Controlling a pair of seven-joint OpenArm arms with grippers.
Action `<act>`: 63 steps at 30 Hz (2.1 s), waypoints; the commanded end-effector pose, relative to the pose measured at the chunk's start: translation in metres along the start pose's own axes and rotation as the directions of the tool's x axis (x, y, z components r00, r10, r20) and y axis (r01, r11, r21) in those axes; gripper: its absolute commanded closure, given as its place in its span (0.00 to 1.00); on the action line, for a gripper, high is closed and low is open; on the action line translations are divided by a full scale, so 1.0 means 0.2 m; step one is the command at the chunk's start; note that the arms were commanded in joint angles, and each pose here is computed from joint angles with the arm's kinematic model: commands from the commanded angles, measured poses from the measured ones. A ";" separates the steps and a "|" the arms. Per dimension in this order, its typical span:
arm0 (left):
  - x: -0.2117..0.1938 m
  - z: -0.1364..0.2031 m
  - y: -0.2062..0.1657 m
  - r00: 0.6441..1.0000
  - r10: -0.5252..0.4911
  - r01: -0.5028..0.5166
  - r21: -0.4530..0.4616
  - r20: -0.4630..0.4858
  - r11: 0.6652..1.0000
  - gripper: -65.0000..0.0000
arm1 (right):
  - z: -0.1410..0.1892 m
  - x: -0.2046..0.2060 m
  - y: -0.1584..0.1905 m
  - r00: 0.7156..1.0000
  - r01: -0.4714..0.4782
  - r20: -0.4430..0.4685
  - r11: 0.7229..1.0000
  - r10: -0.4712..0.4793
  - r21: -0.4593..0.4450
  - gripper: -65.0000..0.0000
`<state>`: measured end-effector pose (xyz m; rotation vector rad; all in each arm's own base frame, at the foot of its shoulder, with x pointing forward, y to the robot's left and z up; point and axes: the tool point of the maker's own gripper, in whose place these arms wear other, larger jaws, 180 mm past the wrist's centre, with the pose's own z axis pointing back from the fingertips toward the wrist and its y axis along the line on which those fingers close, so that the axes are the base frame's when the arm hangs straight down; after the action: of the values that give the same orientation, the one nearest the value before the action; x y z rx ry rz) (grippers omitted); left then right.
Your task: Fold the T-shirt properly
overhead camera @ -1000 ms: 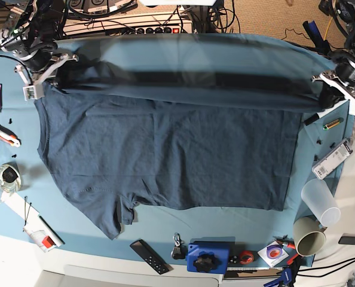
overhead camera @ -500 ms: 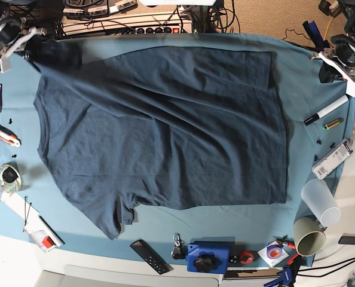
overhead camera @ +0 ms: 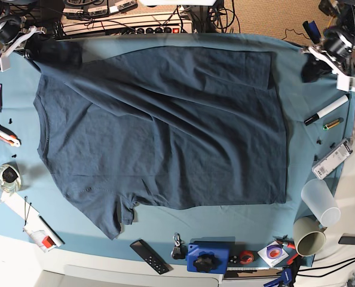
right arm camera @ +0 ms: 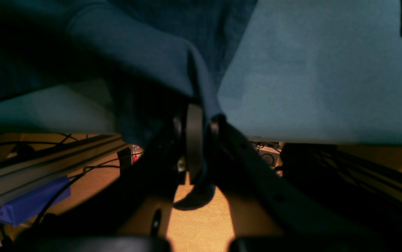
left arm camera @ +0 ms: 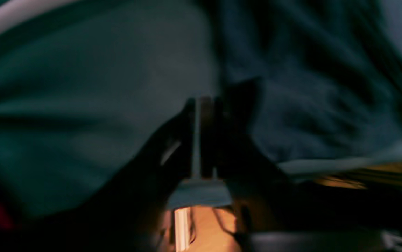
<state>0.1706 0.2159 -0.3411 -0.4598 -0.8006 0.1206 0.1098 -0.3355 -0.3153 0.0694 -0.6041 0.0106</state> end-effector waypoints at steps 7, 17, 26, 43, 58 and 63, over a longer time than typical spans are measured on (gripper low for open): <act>0.00 -0.06 -0.12 0.999 0.036 -0.033 -0.061 0.041 0.998 0.62 | 0.02 0.05 -0.01 0.999 -0.021 0.030 1.000 0.021 -0.007 1.00; -0.20 -0.19 -0.12 0.990 -0.013 0.021 0.051 -0.144 0.998 0.62 | 0.02 0.04 -0.01 1.000 -0.021 0.013 1.000 0.021 -0.007 1.00; -0.38 -0.23 -0.13 0.968 0.109 -0.117 -0.022 -0.227 0.993 0.62 | 0.02 0.04 -0.01 1.000 -0.021 0.016 1.000 0.021 -0.007 1.00; -0.41 -0.23 -0.21 0.953 0.163 -0.197 -0.111 -0.257 0.974 1.00 | 0.02 0.08 -0.01 0.999 -0.023 0.043 1.000 0.023 -0.007 1.00; -0.27 0.10 -0.01 0.977 0.111 -0.114 -0.003 -0.184 0.994 1.00 | 0.02 0.09 0.09 0.999 0.007 0.049 0.994 -0.012 0.106 1.00; -0.32 0.21 0.02 0.963 0.152 -0.152 0.015 -0.224 0.988 1.00 | 0.02 0.02 0.09 1.000 0.012 -0.014 0.994 -0.010 0.110 1.00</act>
<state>0.0944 0.2154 -0.3678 -0.5236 -0.5176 0.2181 0.1079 -0.3140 -0.3161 0.1929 -0.5695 0.0183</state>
